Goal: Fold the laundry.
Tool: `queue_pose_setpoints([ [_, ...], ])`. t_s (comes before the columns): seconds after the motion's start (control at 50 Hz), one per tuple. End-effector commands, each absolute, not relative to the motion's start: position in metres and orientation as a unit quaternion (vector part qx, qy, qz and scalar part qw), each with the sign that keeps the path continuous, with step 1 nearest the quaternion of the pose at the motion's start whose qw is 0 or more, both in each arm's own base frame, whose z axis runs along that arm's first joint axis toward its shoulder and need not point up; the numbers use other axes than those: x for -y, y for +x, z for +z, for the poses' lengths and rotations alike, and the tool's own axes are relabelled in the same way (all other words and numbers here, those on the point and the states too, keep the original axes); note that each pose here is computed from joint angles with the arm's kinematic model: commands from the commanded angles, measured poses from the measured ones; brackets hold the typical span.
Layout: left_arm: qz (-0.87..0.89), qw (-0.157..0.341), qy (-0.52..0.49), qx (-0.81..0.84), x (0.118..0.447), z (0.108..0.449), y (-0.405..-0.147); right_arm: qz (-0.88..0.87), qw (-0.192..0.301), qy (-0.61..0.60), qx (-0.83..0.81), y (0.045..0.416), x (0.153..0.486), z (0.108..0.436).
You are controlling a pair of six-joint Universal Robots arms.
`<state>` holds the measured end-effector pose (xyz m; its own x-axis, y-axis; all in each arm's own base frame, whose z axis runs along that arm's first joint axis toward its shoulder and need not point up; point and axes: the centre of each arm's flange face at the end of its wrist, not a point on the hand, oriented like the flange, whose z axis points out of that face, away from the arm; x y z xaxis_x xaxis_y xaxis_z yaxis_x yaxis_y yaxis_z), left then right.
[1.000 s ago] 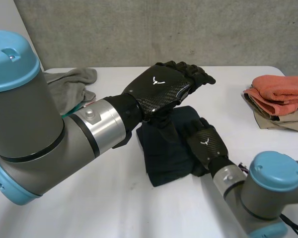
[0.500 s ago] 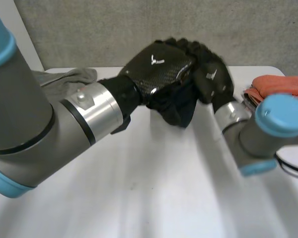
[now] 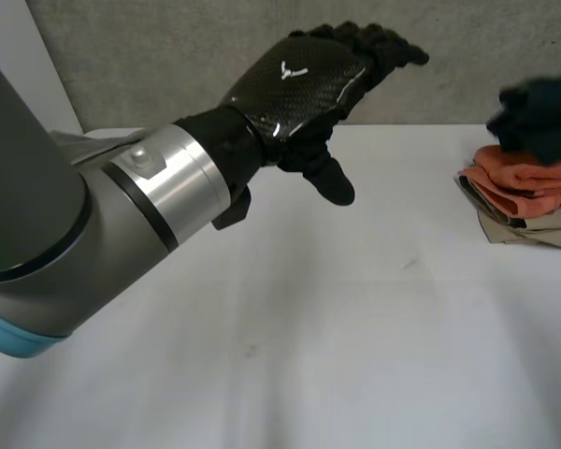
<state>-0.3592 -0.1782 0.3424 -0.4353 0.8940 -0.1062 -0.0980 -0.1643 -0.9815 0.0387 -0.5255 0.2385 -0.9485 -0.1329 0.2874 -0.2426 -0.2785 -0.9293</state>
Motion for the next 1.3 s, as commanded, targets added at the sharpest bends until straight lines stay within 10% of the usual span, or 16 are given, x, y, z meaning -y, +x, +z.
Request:
queue_pose_setpoints([
  [0.02,0.646,0.373,-0.381,0.546,0.184,0.324,-0.365,0.72,-0.024,0.173,0.671,0.011,0.535,0.137],
  [0.18,0.64,0.372,-0.384,0.552,0.186,0.317,-0.367,0.698,-0.019,0.177,0.694,-0.004,0.531,0.112],
  [0.54,0.639,0.38,-0.388,0.545,0.176,0.321,-0.37,0.697,0.051,0.115,0.706,-0.05,0.469,0.236],
  [0.8,0.688,0.373,-0.368,0.502,0.182,0.361,-0.365,0.656,0.378,0.056,0.651,-0.134,0.449,0.335],
  [0.94,0.776,0.298,-0.284,0.478,0.222,0.415,-0.331,0.79,0.287,0.088,0.534,-0.021,0.464,0.391],
  [1.04,0.836,0.179,-0.198,0.48,0.29,0.447,-0.254,0.836,0.192,0.153,0.491,0.064,0.439,0.405],
  [1.16,0.818,0.053,-0.168,0.548,0.356,0.405,-0.185,0.784,0.027,0.28,0.554,0.19,0.393,0.317],
  [1.3,0.719,-0.053,-0.251,0.646,0.415,0.279,-0.171,0.687,-0.009,0.372,0.624,0.234,0.342,0.225],
])
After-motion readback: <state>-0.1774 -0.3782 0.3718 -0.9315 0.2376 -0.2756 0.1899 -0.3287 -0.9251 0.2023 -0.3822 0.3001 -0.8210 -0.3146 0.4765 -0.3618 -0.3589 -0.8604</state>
